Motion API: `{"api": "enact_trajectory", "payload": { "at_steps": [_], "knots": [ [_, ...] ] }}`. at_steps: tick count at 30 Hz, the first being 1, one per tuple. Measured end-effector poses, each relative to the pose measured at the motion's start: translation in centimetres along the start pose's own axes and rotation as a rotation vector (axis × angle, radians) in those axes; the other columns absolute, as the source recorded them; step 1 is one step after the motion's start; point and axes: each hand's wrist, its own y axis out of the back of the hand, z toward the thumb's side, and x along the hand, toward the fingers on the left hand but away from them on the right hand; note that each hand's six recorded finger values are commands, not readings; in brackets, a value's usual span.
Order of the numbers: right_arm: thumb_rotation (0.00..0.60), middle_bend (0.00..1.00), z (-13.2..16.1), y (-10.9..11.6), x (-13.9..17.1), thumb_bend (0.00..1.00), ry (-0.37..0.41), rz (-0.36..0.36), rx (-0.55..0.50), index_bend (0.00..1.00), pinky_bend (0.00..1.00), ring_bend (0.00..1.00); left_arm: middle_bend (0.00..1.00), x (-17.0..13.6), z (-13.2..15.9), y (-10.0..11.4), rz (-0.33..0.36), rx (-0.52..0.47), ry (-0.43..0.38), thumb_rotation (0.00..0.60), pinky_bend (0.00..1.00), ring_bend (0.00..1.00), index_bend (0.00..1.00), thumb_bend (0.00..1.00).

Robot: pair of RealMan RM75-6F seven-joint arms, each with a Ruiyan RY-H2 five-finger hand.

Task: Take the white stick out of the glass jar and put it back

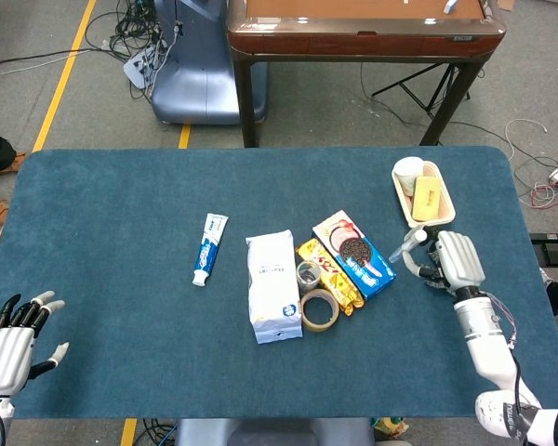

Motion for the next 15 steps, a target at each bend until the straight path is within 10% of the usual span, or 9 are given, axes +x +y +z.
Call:
{"api": "enact_trajectory", "payload": {
  "at_steps": [15],
  "knots": [
    [0.6, 0.51, 0.37, -0.79, 0.38, 0.53, -0.037, 0.154, -0.294, 0.63, 0.5, 0.44, 0.17, -0.01, -0.03, -0.02, -0.001, 0.001, 0.0, 0.6, 0.05, 0.21, 0.25, 0.27]
  ]
}}
